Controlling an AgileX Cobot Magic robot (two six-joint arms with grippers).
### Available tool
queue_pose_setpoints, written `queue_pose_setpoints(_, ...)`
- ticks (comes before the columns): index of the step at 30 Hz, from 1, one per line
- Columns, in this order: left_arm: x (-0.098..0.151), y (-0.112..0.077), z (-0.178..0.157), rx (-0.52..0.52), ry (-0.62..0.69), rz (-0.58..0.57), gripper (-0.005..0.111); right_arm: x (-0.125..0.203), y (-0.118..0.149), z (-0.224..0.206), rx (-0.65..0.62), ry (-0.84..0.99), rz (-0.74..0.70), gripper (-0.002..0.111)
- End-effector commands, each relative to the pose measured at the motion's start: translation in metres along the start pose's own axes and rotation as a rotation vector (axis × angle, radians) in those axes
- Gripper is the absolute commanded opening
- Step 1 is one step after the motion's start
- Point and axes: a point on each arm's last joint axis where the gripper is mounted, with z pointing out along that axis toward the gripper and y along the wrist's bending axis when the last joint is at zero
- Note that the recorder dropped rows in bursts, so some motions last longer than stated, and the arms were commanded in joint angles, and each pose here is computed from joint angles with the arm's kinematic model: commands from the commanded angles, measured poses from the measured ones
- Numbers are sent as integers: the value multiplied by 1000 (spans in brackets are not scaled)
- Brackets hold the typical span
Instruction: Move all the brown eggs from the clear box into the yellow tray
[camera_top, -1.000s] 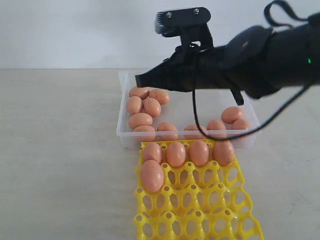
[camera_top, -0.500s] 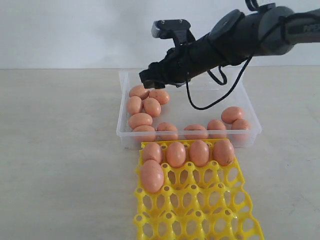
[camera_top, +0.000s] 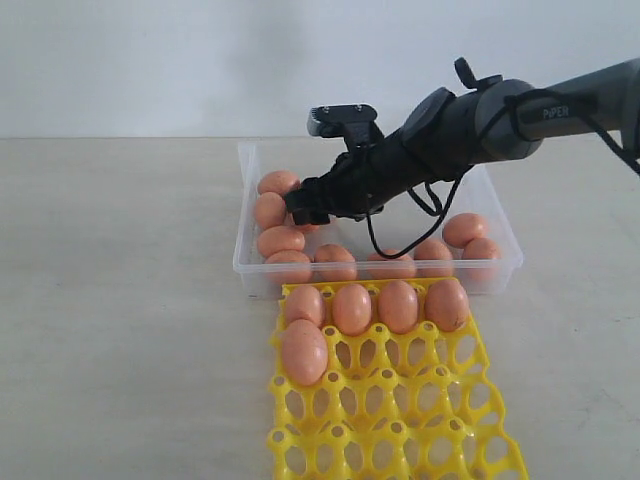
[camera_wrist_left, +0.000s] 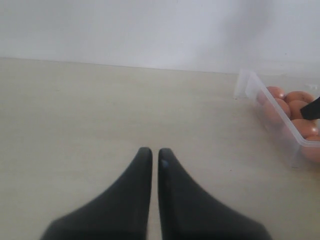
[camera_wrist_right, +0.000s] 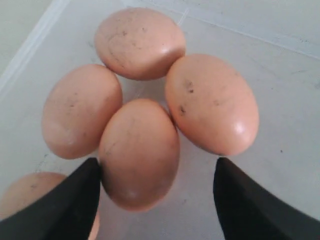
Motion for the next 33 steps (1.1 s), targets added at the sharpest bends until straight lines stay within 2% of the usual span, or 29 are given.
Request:
queue_pose_setpoints(1,0,0,0,1,-11,8,4,-1,-4,10,8,-8,-2,56)
queue_pose_setpoints(10,0,0,0,1,-11,8,4,2,-7,19,17,-7,-13,56)
queue_pose_setpoints(25,0,0,0,1,-11,8,4,4,-5,19,-13,13,-570,56)
queue_pose_setpoints(30,0,0,0,1,-11,8,4,5,-4,19,-25,17,-697,56)
queue_pose_setpoints(33,0,0,0,1,-11,8,4,4,-4,19,-21,11,-704,56)
